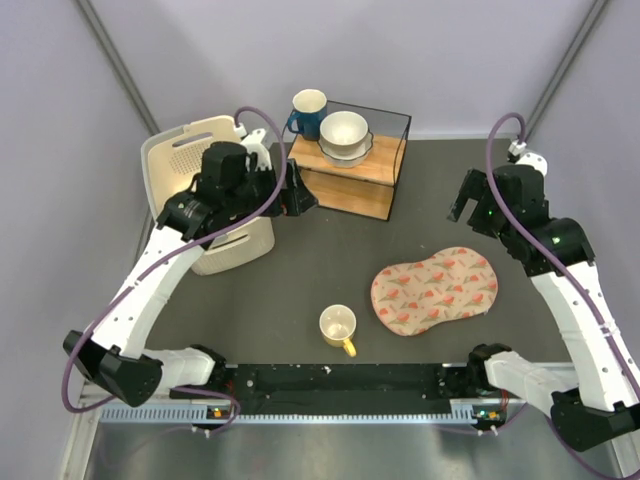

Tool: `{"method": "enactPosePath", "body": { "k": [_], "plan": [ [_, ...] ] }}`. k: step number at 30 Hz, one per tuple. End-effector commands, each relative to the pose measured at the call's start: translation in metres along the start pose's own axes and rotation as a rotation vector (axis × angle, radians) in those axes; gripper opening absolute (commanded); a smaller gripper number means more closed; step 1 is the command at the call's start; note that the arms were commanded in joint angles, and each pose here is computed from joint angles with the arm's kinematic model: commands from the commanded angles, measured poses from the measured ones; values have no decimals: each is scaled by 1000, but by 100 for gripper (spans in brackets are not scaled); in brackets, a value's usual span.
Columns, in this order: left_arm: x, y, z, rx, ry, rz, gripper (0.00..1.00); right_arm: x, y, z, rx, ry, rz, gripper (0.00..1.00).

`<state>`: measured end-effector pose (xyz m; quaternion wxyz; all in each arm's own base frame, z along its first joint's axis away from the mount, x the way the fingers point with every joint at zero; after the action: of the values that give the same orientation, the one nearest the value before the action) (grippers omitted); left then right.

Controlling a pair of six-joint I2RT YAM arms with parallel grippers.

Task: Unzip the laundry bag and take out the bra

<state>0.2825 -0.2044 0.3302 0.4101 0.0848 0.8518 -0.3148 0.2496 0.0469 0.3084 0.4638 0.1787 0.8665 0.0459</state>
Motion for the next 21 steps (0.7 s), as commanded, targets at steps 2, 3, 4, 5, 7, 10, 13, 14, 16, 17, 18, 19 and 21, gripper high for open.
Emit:
{"method": "enactPosePath", "body": {
  "k": [2, 3, 4, 5, 7, 10, 13, 14, 16, 17, 18, 19, 21],
  "plan": [
    [8, -6, 15, 31, 16, 16, 97, -2, -6, -1, 14, -32, 0, 99],
    [16, -5, 23, 28, 47, 8, 97, -1, -6, -1, 13, -31, 1, 99],
    [25, -11, 28, 41, 75, 17, 97, 1, -6, -1, 13, -28, -1, 99],
    [29, -14, 34, 40, 80, 23, 97, 3, -7, 0, 15, -22, 0, 99],
    [48, -19, 50, 48, 146, 30, 97, 5, -6, 1, 12, -15, -1, 99],
    [72, -24, 71, 57, 225, 39, 97, 8, -6, 0, 2, -11, 11, 99],
    [95, -32, 89, 82, 295, 50, 96, 13, -7, 1, 3, -1, 14, 99],
    [100, -34, 94, 94, 307, 53, 96, 15, -8, 3, 5, 5, 12, 99],
    [113, -46, 110, 138, 357, 57, 96, 19, -7, 6, 1, 23, 2, 99],
    [117, -49, 115, 139, 372, 60, 97, 20, -6, 7, -1, 31, -4, 99],
    [120, -53, 125, 136, 385, 62, 97, 22, -5, 10, -1, 42, -3, 99],
    [128, -58, 128, 143, 411, 65, 96, 23, -3, 11, -10, 51, -4, 99],
    [145, -60, 141, 156, 475, 33, 96, 24, -1, 11, -17, 60, -3, 99]
  ]
}}
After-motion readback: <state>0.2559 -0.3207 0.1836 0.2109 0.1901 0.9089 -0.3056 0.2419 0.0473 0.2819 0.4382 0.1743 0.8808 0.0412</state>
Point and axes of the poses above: each gripper's point midway between its finger pads, its own z axis out along the fingers, its own y axis along the line the jaws close on, x = y × z, the point moved 2 cm from there along -z, back along the fingers, and after that the axes turned 2 degrees about z, right-handed, at the moved point
